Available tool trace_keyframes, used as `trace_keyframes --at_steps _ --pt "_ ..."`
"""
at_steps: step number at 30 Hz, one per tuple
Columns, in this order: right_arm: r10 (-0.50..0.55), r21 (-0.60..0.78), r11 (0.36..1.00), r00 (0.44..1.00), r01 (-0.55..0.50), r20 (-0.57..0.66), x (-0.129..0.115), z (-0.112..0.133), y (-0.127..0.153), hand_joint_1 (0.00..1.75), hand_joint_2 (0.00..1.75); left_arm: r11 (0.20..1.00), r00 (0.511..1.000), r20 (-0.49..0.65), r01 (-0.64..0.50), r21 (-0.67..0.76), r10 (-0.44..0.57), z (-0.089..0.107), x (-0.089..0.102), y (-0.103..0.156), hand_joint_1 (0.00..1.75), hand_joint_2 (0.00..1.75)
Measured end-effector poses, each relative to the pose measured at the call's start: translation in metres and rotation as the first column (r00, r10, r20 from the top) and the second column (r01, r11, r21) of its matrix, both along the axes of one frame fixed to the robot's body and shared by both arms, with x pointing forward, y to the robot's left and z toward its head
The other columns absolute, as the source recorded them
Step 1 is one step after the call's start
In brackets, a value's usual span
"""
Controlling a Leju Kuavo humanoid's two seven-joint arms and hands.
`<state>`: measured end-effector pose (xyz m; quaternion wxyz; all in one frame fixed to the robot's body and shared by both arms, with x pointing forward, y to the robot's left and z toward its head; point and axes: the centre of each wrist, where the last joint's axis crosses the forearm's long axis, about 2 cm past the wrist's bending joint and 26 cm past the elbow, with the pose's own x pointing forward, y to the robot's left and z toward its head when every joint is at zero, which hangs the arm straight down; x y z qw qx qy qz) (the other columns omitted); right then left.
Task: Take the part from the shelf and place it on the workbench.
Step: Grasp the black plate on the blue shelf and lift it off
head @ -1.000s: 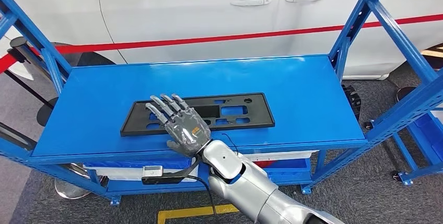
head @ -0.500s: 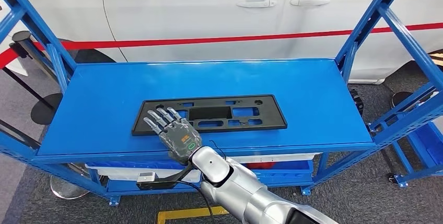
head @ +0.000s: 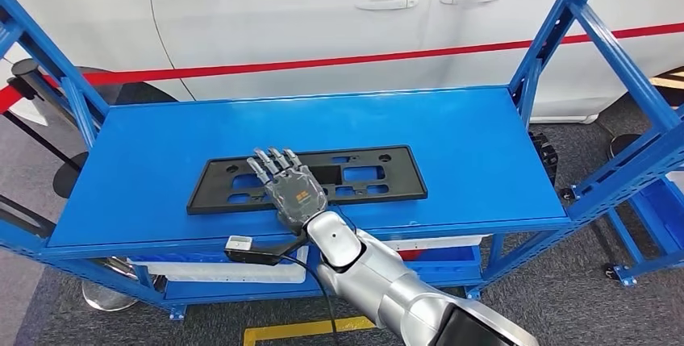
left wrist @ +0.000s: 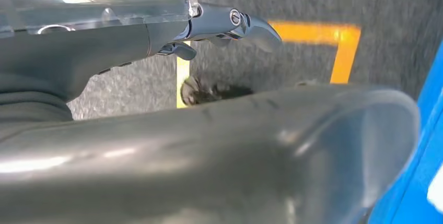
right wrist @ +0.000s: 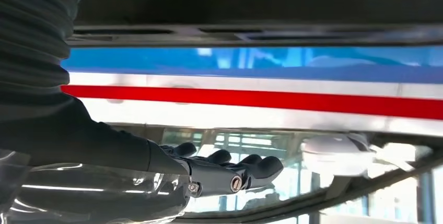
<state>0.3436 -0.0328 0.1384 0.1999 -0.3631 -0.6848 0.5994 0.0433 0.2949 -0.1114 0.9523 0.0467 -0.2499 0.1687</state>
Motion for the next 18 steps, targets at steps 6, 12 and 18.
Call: trace_keyframes --at_steps 6,12,18 --pt "-0.055 -0.091 0.994 0.998 0.057 0.028 0.006 -0.003 -0.006 0.0 1.75 1.0 1.0 0.007 0.017 0.005 -0.017 0.0 0.002 0.003 0.0 0.0" --pt "-0.108 -0.198 0.973 0.993 0.117 0.057 0.012 -0.005 -0.014 0.43 1.75 1.0 1.0 0.012 0.023 0.008 -0.023 0.001 0.004 0.004 0.0 0.0" --pt "-0.15 -0.291 0.943 0.986 0.163 0.066 0.016 -0.012 -0.027 1.65 1.75 1.0 0.999 0.021 0.025 0.016 -0.025 0.001 0.007 0.008 0.0 0.0"
